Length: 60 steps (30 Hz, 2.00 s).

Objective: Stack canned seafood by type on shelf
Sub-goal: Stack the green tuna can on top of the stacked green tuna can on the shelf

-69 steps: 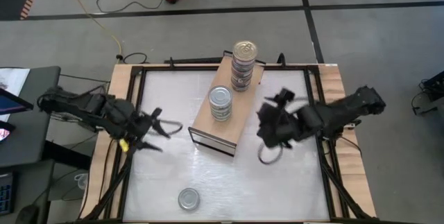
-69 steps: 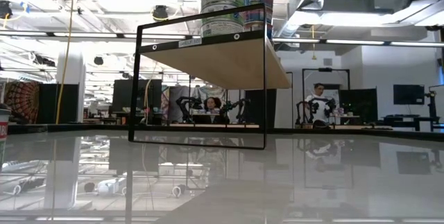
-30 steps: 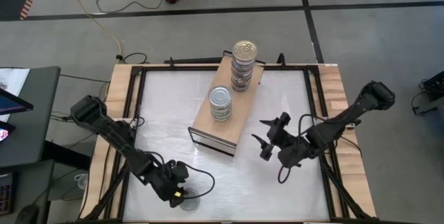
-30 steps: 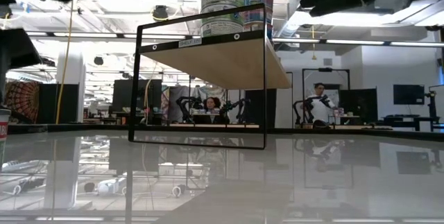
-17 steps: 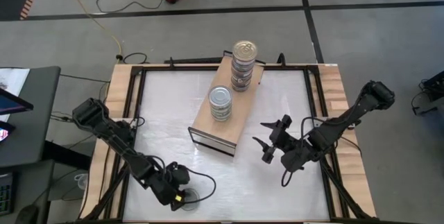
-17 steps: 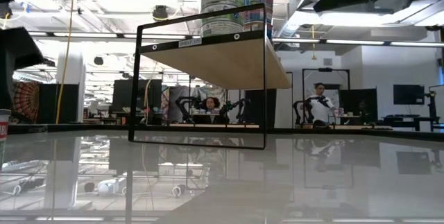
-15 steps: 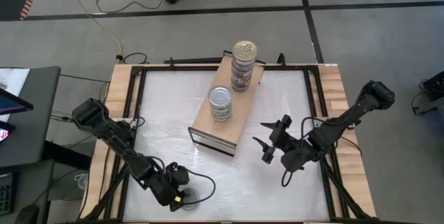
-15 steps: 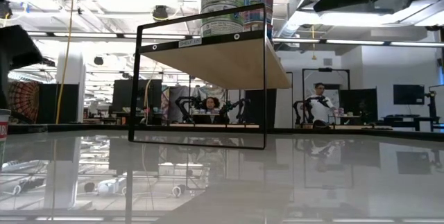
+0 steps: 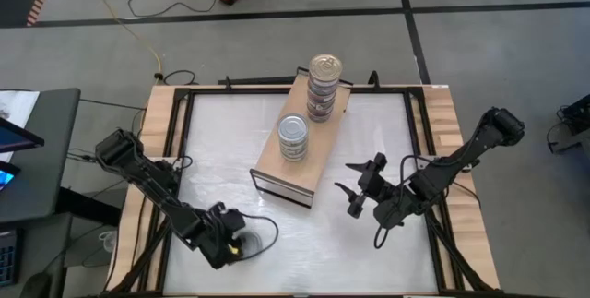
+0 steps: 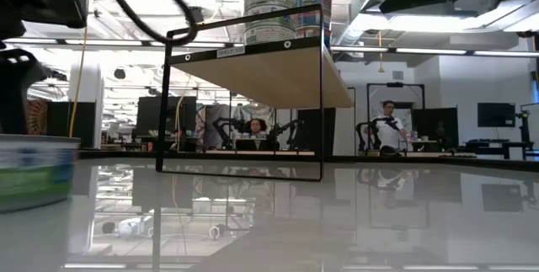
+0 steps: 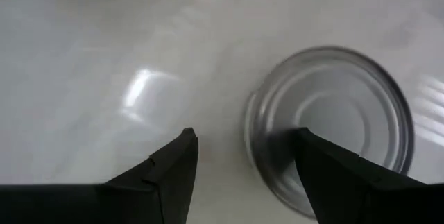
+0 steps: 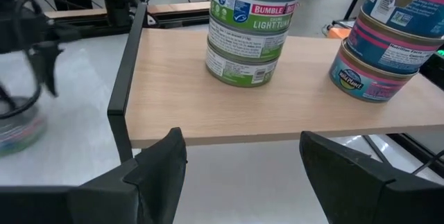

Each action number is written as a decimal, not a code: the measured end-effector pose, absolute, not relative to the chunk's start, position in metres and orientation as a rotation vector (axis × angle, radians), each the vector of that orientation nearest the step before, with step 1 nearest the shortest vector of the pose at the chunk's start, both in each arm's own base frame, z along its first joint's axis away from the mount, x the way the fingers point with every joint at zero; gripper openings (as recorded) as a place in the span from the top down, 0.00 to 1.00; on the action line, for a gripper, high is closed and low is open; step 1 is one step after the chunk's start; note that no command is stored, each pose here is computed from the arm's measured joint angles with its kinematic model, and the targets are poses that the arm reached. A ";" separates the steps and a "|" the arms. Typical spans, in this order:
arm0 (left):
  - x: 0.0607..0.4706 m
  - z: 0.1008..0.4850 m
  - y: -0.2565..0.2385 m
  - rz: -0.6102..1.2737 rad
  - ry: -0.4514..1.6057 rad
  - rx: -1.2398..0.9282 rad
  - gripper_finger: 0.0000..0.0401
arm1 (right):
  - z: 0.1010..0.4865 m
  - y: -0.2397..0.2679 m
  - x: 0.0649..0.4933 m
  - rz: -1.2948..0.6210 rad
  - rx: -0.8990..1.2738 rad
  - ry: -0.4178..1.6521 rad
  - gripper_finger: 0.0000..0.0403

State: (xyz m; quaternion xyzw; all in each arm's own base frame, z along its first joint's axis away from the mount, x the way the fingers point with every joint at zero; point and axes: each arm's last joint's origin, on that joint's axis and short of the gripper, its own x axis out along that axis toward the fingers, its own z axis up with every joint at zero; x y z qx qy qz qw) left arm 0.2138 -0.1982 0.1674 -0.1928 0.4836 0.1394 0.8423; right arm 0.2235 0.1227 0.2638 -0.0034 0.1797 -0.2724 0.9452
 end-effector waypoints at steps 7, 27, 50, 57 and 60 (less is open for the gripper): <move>0.191 0.182 -0.172 0.476 1.061 -0.245 0.44 | 0.264 0.123 0.224 -0.553 -0.001 0.360 0.24; 0.178 0.220 -0.175 0.090 1.045 -0.118 0.44 | 0.264 0.126 0.224 -0.540 0.003 0.362 0.24; 0.193 0.158 -0.233 0.108 1.285 0.584 0.80 | 0.249 0.125 0.238 -0.580 -0.036 0.390 0.24; 0.191 0.149 -0.239 0.097 1.269 0.681 0.97 | 0.249 0.126 0.237 -0.574 -0.031 0.384 0.24; 0.189 0.148 -0.242 0.105 1.256 0.681 0.99 | 0.249 0.126 0.238 -0.574 -0.028 0.381 0.24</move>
